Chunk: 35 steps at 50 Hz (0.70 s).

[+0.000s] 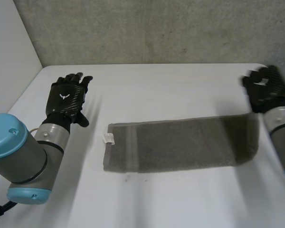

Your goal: Fold the towel.

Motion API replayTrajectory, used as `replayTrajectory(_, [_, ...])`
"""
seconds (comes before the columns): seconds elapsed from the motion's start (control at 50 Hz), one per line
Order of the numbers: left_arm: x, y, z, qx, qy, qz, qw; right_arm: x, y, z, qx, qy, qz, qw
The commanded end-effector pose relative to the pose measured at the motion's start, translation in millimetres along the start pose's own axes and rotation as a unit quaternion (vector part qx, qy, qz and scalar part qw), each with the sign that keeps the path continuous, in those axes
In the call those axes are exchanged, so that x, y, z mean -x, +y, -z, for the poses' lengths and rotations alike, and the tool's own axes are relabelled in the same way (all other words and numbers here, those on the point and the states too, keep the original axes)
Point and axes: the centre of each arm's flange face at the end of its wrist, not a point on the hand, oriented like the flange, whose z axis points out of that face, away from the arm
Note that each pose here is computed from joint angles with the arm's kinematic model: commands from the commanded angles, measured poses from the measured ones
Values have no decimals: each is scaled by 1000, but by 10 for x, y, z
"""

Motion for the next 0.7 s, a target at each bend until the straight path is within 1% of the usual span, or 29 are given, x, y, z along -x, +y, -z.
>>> replayTrajectory(0.02, [7,-10,-3,-2,-2,0,1000,792,-823,334,-167,-131,-11,977])
replayTrajectory(0.04, [8,-15,-3,-3,-2,0,1000,1025,-945,442,-191,-165,-13,968])
replayTrajectory(0.06, [19,-36,-6,-6,-4,0,1000,1027,-946,443,-191,-165,-13,967])
replayTrajectory(0.08, [19,-37,-6,-6,-4,0,1000,1241,-1030,551,-208,-196,-15,958])
replayTrajectory(0.1, [30,-49,-10,-8,-7,1,1000,1243,-1031,552,-208,-197,-15,958])
replayTrajectory(0.14, [53,-55,-19,-9,-13,1,1000,1592,-1105,740,-223,-244,-16,944])
replayTrajectory(0.16, [65,-56,-24,-9,-17,1,1000,1594,-1105,741,-223,-244,-16,944])
replayTrajectory(0.2, [72,-55,-24,-8,-20,0,1000,1897,-1110,890,-228,-282,-13,932])
replayTrajectory(0.22, [74,-55,-24,-8,-22,0,1000,1898,-1110,891,-228,-282,-13,932])
replayTrajectory(0.26, [74,-55,-24,-8,-22,0,1000,2150,-1097,1025,-233,-313,-5,921])
replayTrajectory(0.36, [68,-48,-16,-6,-21,0,1000,2345,-1003,1116,-219,-335,2,916])
replayTrajectory(0.48, [28,-42,5,-5,-15,0,1000,2253,-1048,1083,-214,-322,-7,922])
replayTrajectory(0.52, [23,-43,7,-5,-14,0,1000,2024,-1204,1057,-213,-290,-27,933])
replayTrajectory(0.54, [13,-45,15,-5,-13,0,1000,2023,-1205,1057,-213,-290,-27,933])
replayTrajectory(0.58, [-1,-58,19,-7,-11,1,1000,1776,-1220,977,-187,-261,-72,944])
replayTrajectory(0.6, [-25,-74,30,-9,-7,3,1000,1775,-1220,977,-187,-261,-73,944])
replayTrajectory(0.64, [-63,-99,48,-12,-2,6,1000,1498,-1040,801,-141,-232,-128,954])
replayTrajectory(0.66, [-107,-131,69,-17,5,8,1000,1497,-1039,800,-141,-232,-128,954])
replayTrajectory(0.68, [-107,-131,70,-17,5,8,1000,1369,-953,744,-118,-222,-154,955])
replayTrajectory(0.7, [-159,-174,94,-23,13,9,1000,1368,-952,744,-118,-222,-155,955])
